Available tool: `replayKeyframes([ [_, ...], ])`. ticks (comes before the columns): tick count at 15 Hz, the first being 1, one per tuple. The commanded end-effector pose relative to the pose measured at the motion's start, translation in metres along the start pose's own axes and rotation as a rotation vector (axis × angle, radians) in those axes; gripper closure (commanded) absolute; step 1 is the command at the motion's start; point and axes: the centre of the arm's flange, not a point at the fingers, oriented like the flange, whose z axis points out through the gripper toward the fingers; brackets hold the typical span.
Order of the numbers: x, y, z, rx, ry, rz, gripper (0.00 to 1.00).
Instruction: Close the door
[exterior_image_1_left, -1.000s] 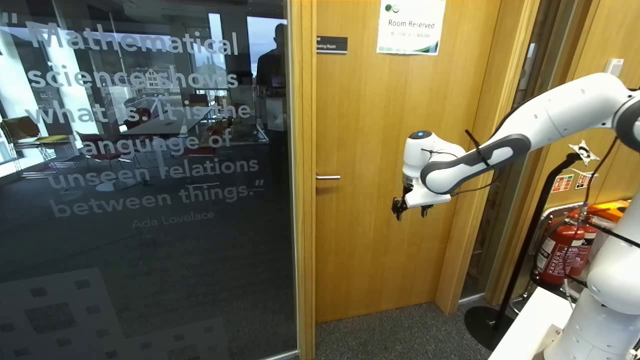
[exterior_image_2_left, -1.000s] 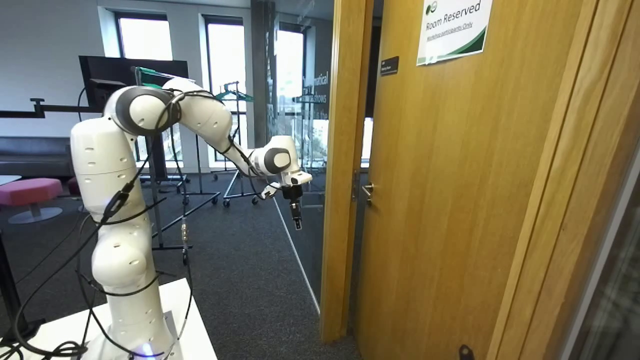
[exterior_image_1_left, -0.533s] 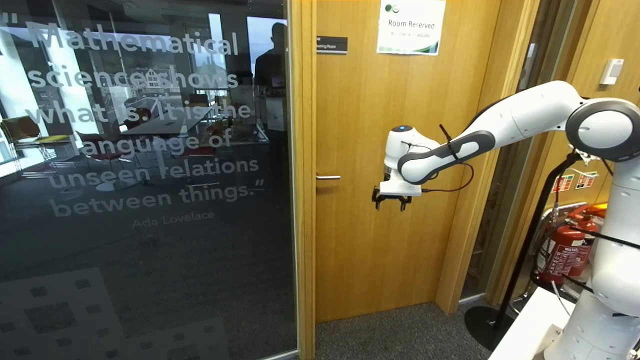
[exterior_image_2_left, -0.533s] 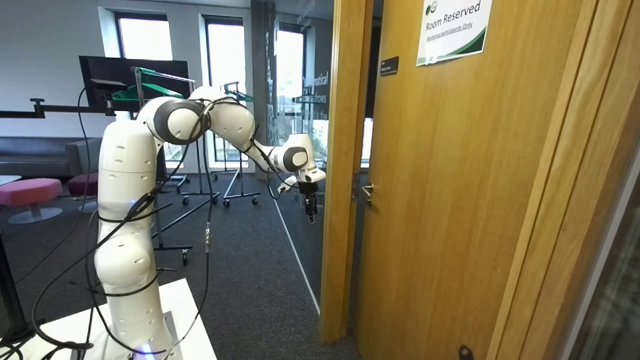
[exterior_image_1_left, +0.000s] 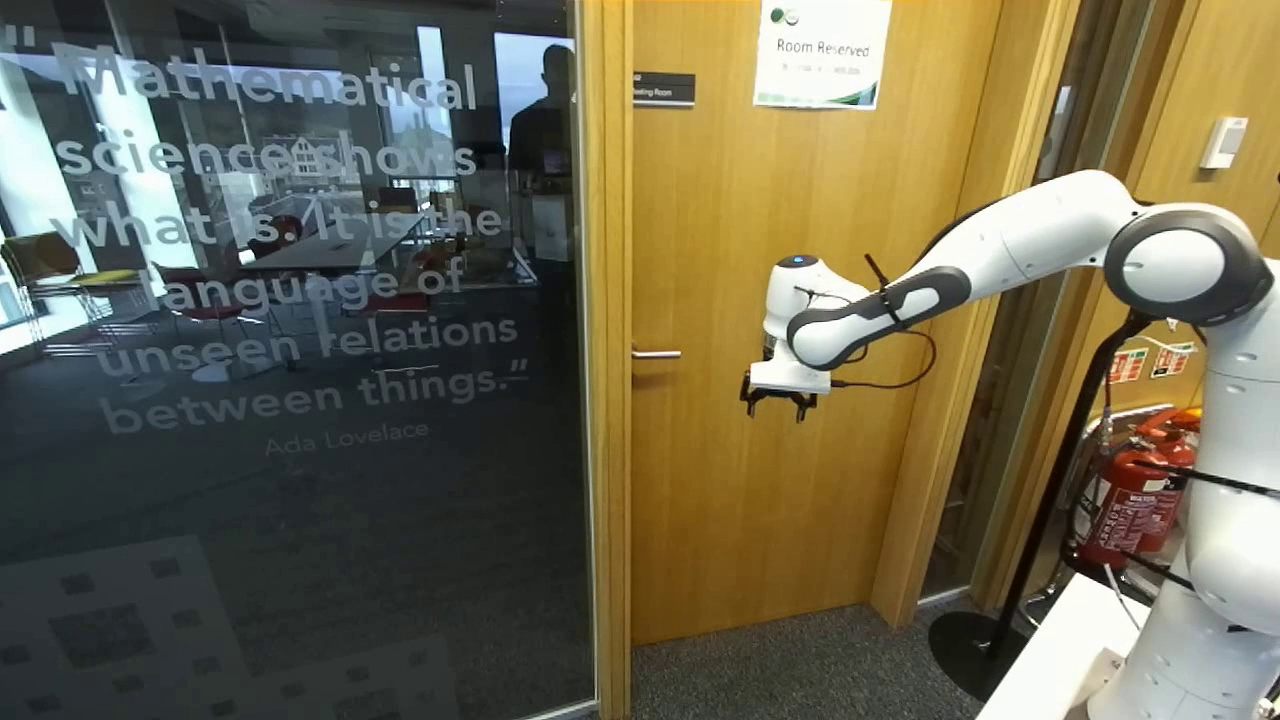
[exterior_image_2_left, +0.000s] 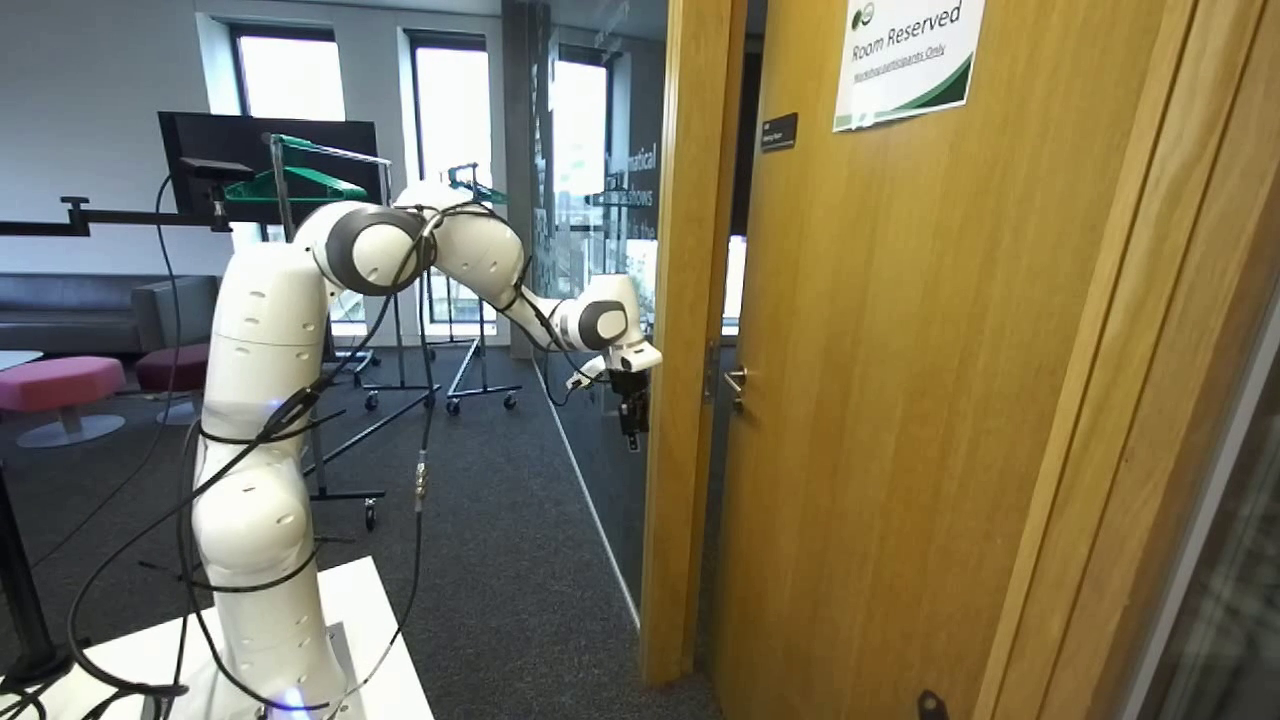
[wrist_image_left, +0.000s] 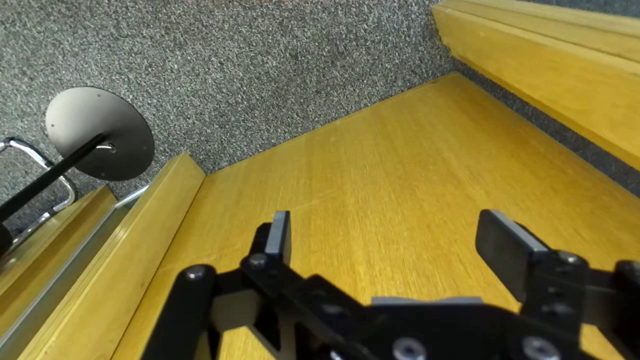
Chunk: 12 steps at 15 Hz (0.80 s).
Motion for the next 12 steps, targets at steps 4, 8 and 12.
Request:
replayKeyframes([
  [4,0.094,-0.071,0.035,0.084,0.005,0.341,0.0],
  [8,0.13,-0.1,0.036,0.145,0.048,0.462,0.0],
  [12,0.155,-0.121,0.028,0.198,0.088,0.513,0.0],
])
